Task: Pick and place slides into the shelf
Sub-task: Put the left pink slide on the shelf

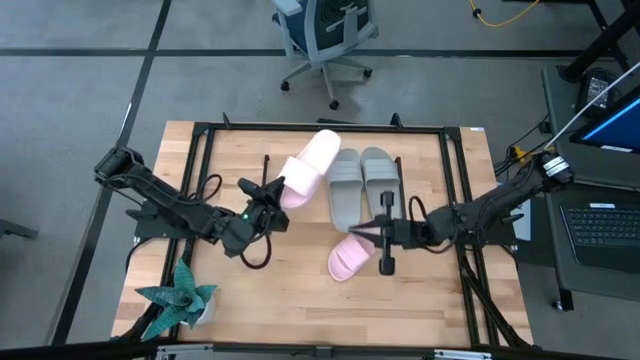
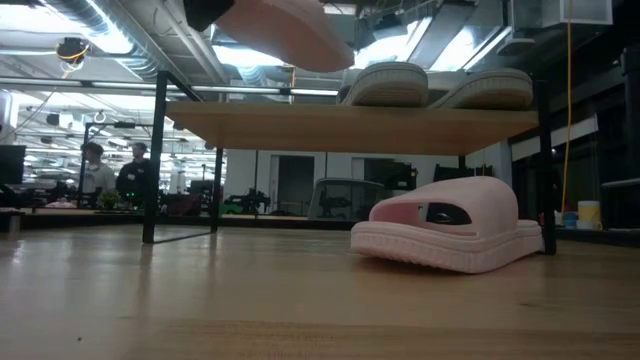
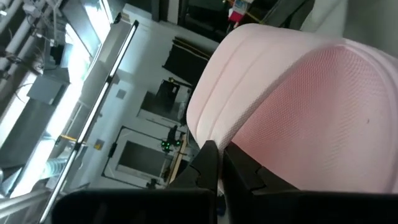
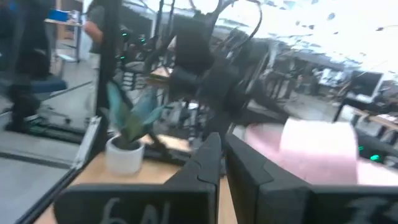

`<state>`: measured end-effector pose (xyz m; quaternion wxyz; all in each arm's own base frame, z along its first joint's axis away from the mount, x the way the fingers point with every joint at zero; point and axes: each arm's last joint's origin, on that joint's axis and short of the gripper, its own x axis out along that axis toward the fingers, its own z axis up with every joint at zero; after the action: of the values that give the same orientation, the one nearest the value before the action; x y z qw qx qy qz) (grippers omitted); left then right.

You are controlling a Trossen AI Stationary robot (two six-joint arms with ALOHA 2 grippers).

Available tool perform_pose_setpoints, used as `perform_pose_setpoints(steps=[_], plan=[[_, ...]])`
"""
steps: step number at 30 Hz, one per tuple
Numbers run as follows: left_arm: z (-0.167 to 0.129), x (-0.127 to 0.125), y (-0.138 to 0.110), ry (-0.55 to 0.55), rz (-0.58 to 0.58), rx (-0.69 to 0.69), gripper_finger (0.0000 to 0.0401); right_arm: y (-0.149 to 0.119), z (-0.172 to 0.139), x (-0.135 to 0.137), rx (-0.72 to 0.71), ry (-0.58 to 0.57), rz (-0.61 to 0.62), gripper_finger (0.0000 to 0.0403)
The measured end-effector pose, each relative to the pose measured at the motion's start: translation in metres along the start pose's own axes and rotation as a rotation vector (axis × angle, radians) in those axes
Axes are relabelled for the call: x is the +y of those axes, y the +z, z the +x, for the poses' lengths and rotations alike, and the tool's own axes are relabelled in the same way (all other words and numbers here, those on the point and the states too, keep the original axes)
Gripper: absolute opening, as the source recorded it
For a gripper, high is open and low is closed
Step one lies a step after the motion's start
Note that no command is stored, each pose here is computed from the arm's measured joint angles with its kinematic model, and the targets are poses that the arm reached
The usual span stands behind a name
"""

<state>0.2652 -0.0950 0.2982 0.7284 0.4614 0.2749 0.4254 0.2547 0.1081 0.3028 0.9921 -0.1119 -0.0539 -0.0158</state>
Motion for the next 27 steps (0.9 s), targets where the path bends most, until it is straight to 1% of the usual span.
perform_pose_setpoints(steps=[3, 5, 8, 10, 13, 15, 17, 18, 20, 24, 25, 27], plan=[[0.006, 0.0, -0.001, 0.009, 0.0, 0.019, 0.0, 0.013, 0.01, -0.012, 0.013, -0.038, -0.044, 0.0025], [0.01, 0.001, -0.001, 0.009, 0.0, 0.022, 0.0, 0.018, 0.017, -0.023, 0.067, -0.046, -0.07, 0.0025], [0.015, 0.001, -0.001, -0.004, 0.0, 0.008, 0.0, 0.025, 0.027, -0.043, 0.164, 0.015, -0.049, 0.0025], [0.018, 0.001, -0.001, -0.01, -0.001, -0.001, 0.0, 0.033, 0.033, -0.061, 0.207, 0.053, 0.0, 0.0026], [0.021, 0.002, -0.002, 0.001, -0.015, 0.016, 0.0, 0.052, 0.038, -0.093, 0.231, 0.056, 0.076, 0.0026], [0.02, 0.005, -0.001, 0.021, -0.028, 0.04, 0.0, 0.071, 0.038, -0.114, 0.223, 0.103, 0.124, 0.0026], [0.015, 0.012, -0.001, 0.025, -0.047, 0.038, 0.0, 0.094, 0.034, -0.133, 0.199, 0.173, 0.211, 0.0026], [0.011, 0.016, -0.001, 0.019, -0.065, 0.023, 0.0, 0.106, 0.031, -0.142, 0.191, 0.208, 0.249, 0.0026], [0.002, 0.023, -0.001, -0.004, -0.098, -0.028, 0.0, 0.127, 0.022, -0.157, 0.179, 0.251, 0.289, 0.0026], [-0.015, 0.04, -0.002, -0.043, -0.217, -0.11, 0.0, 0.155, 0.01, -0.175, 0.148, 0.305, 0.359, 0.0034], [-0.019, 0.043, -0.002, -0.059, -0.225, -0.142, 0.0, 0.159, 0.01, -0.176, 0.15, 0.325, 0.384, 0.0041], [-0.023, 0.044, -0.002, -0.086, -0.203, -0.203, 0.0, 0.161, 0.013, -0.177, 0.153, 0.353, 0.416, 0.006]])
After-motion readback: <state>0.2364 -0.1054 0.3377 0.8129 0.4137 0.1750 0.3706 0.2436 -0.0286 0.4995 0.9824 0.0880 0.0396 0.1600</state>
